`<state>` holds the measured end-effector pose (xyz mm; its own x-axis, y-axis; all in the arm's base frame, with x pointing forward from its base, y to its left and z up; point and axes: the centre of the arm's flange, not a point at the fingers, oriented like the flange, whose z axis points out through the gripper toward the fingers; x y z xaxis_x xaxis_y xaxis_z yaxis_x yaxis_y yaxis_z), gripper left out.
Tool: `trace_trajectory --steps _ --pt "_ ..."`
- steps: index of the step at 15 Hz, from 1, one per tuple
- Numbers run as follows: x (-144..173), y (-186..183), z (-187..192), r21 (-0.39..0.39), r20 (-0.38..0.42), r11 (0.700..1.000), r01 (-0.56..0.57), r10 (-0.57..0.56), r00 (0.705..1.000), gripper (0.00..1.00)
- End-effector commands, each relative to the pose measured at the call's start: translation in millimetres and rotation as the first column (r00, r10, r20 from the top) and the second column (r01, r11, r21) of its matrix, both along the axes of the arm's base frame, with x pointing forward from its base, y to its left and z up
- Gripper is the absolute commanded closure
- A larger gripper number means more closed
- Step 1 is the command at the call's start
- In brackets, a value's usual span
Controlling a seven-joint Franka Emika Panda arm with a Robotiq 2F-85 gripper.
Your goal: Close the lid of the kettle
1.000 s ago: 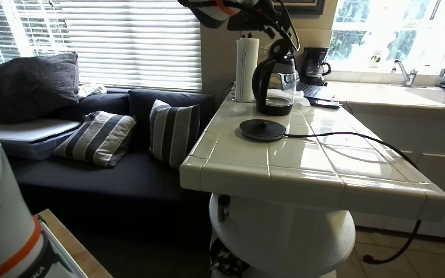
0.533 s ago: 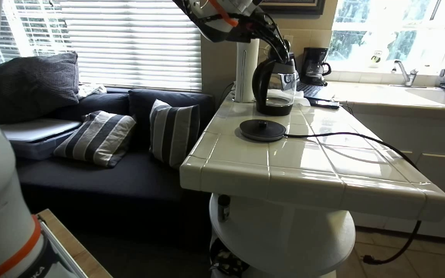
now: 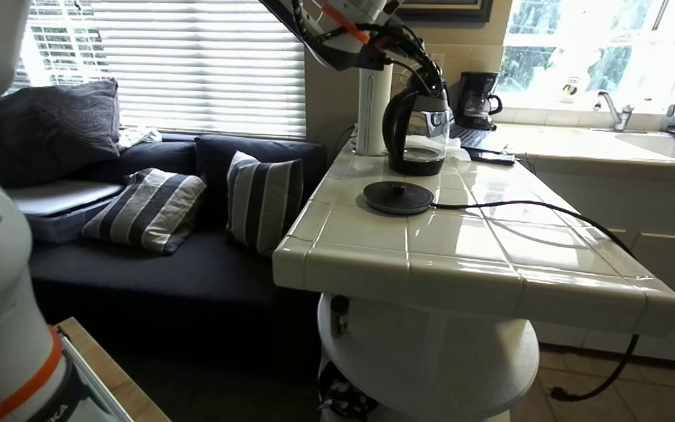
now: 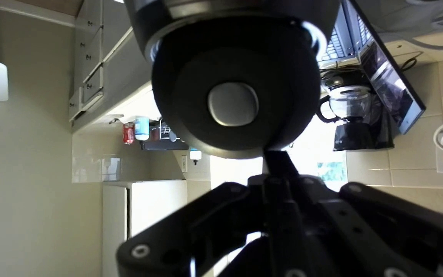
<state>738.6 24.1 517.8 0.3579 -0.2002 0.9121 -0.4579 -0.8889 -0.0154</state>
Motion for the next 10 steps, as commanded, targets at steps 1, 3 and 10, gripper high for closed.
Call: trace_trajectory --steps 1,3,10 --pt "13 -4 -12 -0.035 0.013 0.998 0.052 -0.052 0.999 1.0" --pt "16 -10 -17 -0.044 -0.004 0.997 0.069 -0.07 0.998 1.0" --pt "18 -26 -40 -0.061 -0.074 0.991 0.123 -0.127 0.989 1.0"
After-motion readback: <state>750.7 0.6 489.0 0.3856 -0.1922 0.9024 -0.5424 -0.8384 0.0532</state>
